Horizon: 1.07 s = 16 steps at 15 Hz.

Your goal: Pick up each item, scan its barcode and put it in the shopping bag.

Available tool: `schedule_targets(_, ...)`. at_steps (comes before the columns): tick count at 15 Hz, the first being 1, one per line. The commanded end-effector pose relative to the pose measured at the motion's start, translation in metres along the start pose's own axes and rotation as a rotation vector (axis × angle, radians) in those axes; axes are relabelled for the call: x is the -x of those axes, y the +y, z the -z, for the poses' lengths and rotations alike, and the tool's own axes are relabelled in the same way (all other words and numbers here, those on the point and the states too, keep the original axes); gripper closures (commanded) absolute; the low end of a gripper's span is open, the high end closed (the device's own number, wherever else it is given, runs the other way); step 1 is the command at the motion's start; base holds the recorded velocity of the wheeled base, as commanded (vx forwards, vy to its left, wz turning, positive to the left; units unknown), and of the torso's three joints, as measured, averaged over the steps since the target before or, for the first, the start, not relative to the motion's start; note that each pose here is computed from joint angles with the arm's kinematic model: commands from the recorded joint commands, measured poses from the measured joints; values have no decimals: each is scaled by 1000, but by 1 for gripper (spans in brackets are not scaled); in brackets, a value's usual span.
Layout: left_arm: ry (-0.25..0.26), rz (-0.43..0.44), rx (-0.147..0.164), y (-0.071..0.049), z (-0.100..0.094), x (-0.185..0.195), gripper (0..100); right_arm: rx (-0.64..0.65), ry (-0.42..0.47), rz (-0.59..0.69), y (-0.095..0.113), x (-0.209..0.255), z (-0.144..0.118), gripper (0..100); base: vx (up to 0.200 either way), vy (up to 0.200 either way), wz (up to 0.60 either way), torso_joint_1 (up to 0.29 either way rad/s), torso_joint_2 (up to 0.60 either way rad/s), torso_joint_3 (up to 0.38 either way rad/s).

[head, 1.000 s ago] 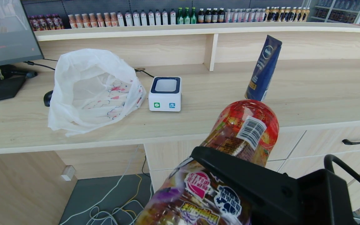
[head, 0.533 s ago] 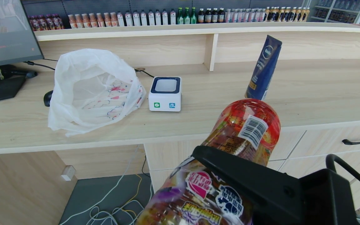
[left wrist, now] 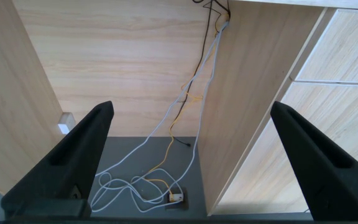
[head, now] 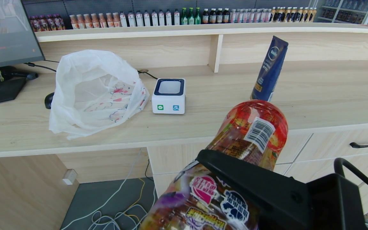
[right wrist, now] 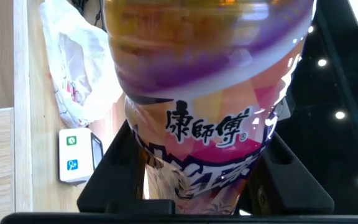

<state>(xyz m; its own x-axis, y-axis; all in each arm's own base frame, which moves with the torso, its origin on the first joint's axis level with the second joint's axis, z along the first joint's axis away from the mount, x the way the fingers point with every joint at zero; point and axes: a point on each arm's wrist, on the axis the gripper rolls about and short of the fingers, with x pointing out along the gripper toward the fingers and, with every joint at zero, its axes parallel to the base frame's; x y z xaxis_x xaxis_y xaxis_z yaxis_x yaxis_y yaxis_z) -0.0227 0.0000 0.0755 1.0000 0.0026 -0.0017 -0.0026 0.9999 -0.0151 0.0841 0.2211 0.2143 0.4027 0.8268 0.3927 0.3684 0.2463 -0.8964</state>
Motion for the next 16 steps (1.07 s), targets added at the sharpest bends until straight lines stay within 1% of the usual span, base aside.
schedule_targets(1, 0, -1, 0, 0, 0, 0, 0, 1, 0, 1, 0, 0, 0, 100, 0, 0, 0, 0, 0, 0)
schedule_targets(3, 0, -1, 0, 0, 0, 0, 0, -8, 1, -1, 0, 0, 0, 100, 0, 0, 0, 0, 0, 0)
schedule_targets(5, 0, -1, 0, 0, 0, 0, 0, -67, 3, -4, 2, 0, 0, 100, 0, 0, 0, 0, 0, 0)
schedule_targets(6, 0, -1, 0, 0, 0, 0, 0, -207, 8, -32, 10, -1, -1, 100, 0, 0, 0, 0, 0, 0)
schedule_targets(7, 0, -1, 0, 0, 0, 0, 0, -316, 17, -57, 16, -1, 0, 100, 0, 0, 0, 0, 0, 0)
schedule_targets(8, 0, -1, 0, 0, 0, 0, 0, -400, 26, -73, 21, 1, 1, 100, 0, 0, 0, 0, 0, 0)
schedule_targets(9, 0, -1, 0, 0, 0, 0, 0, -451, 30, -77, 23, 3, 1, 100, 0, 0, 0, 0, 0, 0)
schedule_targets(11, 0, -1, 0, 0, 0, 0, 0, -639, 45, -126, 36, 5, -2, 100, 0, 0, 0, 0, 0, 0)
schedule_targets(12, 0, -1, 0, 0, 0, 0, 0, -716, 51, -132, 38, 5, -2, 100, 0, 0, 0, 0, 0, 0)
schedule_targets(14, 0, -1, 0, 0, 0, 0, 0, -817, 54, -124, 37, 4, -3, 100, 0, 0, 0, 0, 0, 0)
schedule_targets(16, 0, -1, 0, 0, 0, 0, 0, -881, 60, -121, 37, 4, -2, 100, 0, 0, 0, 0, 0, 0)
